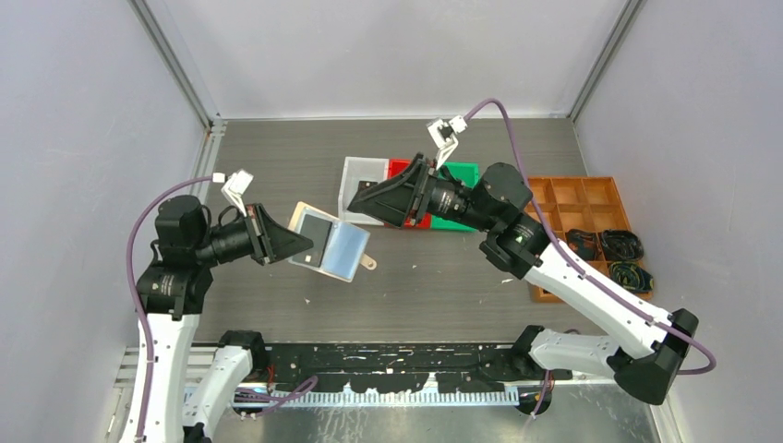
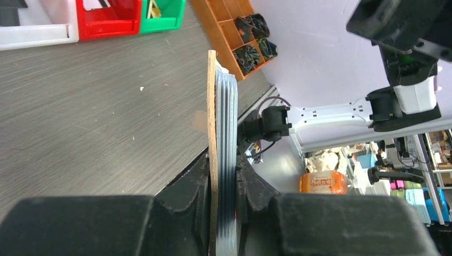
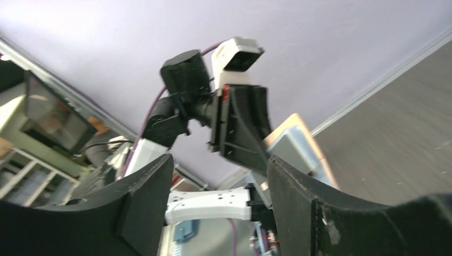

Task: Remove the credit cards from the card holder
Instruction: Remove the credit card from the card holder.

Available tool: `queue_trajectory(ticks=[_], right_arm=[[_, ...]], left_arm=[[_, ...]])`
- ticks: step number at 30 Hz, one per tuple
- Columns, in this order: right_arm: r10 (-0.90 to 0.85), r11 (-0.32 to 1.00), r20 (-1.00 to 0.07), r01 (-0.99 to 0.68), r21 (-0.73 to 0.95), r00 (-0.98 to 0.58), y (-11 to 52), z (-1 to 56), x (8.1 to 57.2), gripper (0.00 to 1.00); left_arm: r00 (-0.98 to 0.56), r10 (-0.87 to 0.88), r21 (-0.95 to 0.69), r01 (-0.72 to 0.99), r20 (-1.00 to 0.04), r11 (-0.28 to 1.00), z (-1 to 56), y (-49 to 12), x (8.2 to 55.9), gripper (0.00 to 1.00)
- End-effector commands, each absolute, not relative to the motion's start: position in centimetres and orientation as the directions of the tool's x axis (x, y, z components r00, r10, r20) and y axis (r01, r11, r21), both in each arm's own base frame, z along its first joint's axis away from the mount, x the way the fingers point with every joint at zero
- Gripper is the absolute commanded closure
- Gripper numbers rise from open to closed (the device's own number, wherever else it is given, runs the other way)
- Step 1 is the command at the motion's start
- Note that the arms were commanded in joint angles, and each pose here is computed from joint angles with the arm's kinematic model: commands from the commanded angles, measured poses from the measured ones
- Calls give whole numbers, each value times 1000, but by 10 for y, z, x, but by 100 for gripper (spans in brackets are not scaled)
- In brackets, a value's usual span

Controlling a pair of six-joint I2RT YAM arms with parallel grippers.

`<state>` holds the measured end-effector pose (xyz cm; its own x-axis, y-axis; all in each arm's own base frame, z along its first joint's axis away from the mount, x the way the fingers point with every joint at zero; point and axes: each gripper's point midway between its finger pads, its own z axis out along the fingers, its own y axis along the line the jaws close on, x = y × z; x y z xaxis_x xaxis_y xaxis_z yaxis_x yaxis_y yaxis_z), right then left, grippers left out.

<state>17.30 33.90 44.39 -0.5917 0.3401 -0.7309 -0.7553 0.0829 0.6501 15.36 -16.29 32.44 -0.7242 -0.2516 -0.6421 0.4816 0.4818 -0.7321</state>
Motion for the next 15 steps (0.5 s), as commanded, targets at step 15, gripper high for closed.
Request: queue_trajectory(ticks=[15], right_arm=[[175, -110, -449, -471, 875, -876, 394, 370, 161, 47]], left_arm=[[-699, -300, -738, 483, -649, 472, 353, -164, 168, 97]])
